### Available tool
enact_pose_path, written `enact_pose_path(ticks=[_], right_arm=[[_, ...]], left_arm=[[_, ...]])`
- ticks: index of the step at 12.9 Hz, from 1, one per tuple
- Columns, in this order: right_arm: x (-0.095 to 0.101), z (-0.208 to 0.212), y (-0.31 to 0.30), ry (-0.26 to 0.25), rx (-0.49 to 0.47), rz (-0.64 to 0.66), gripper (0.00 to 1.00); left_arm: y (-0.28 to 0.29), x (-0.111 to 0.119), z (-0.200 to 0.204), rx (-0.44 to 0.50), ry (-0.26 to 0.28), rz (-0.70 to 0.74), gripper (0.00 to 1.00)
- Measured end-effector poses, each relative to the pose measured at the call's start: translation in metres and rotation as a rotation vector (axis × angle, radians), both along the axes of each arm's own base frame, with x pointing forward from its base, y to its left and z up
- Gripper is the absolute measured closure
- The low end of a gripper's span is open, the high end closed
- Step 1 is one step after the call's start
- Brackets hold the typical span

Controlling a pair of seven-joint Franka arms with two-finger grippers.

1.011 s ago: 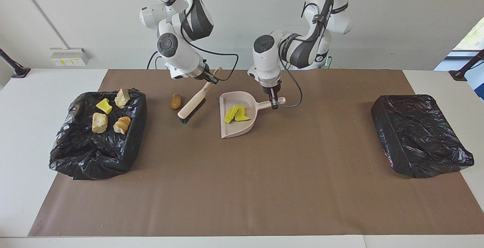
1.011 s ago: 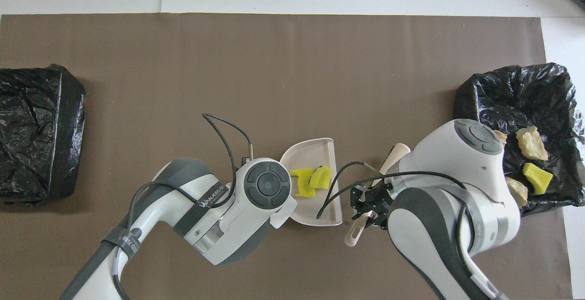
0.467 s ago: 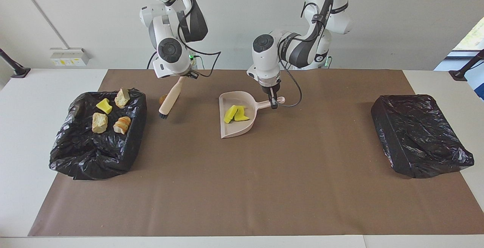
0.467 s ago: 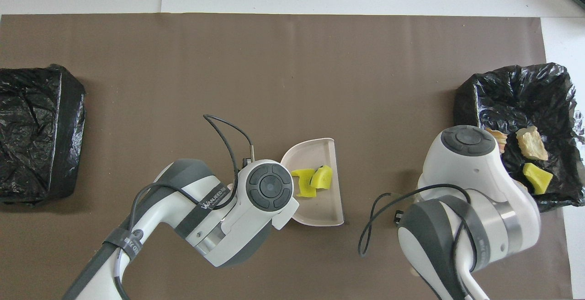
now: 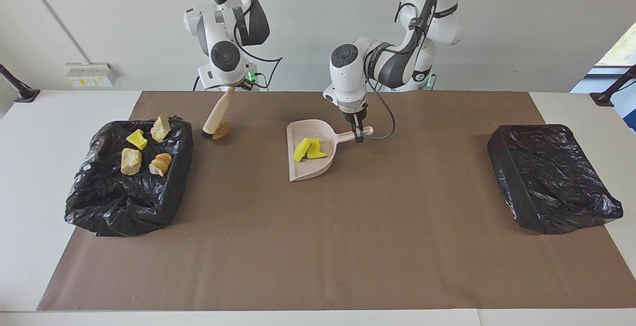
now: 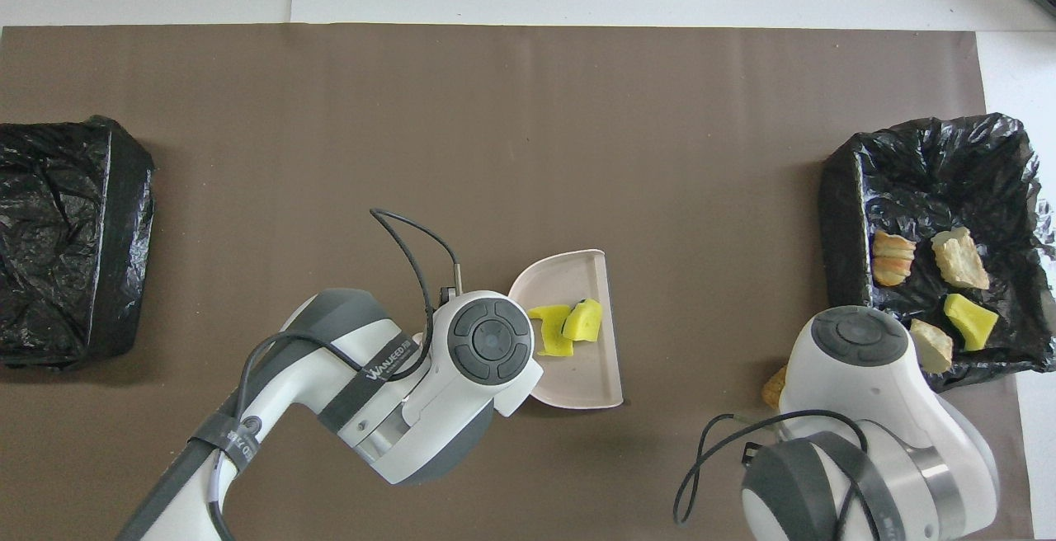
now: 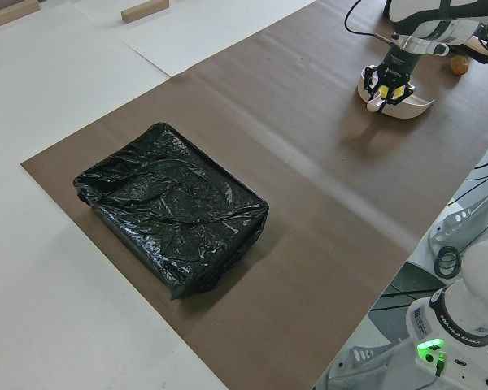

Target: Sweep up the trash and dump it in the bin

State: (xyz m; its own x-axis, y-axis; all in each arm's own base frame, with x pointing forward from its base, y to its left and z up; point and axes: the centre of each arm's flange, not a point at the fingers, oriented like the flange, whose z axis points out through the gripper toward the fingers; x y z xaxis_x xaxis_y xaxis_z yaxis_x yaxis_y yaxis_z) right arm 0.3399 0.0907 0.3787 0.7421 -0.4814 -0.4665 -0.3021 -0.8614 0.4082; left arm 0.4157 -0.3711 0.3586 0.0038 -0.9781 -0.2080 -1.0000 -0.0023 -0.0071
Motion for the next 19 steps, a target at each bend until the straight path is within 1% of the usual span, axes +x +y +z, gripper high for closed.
enact_pose_path(ticks=[2,5,6,7,8,11,12,15,19], right_arm=[[-0.01,-0.01,-0.017,-0.003,-0.001,-0.039,0.73],[-0.023,-0.037,-0.023,-0.033,0.01,-0.057,0.73],[-0.023,-0.041,-0.022,-0.046,0.024,-0.061,0.73],[-0.02,-0.041,-0.019,-0.067,0.059,-0.066,0.73],[-0.016,-0.041,-0.014,-0.09,0.115,-0.062,0.73],[-0.008,-0.04,-0.005,-0.139,0.283,0.012,0.73],[-0.005,-0.04,-0.003,-0.156,0.326,0.035,0.73],[0.006,-0.041,0.009,-0.229,0.431,0.094,0.73],[0.012,-0.057,0.065,-0.268,0.527,0.114,0.73]], left_arm=[[-0.001,-0.001,0.0,-0.002,-0.002,-0.002,0.68],[-0.003,-0.002,-0.001,-0.008,-0.006,-0.008,0.68],[-0.003,-0.002,-0.001,-0.009,-0.007,-0.008,0.68],[-0.004,-0.002,-0.001,-0.009,-0.007,-0.009,0.68],[-0.004,-0.002,-0.001,-0.009,-0.007,-0.009,0.68],[-0.004,-0.002,-0.001,-0.009,-0.007,-0.008,0.68],[-0.003,-0.002,-0.001,-0.009,-0.007,-0.008,0.68],[-0.003,-0.002,-0.001,-0.009,-0.007,-0.007,0.68],[-0.003,-0.001,-0.002,-0.012,-0.009,-0.005,0.68]])
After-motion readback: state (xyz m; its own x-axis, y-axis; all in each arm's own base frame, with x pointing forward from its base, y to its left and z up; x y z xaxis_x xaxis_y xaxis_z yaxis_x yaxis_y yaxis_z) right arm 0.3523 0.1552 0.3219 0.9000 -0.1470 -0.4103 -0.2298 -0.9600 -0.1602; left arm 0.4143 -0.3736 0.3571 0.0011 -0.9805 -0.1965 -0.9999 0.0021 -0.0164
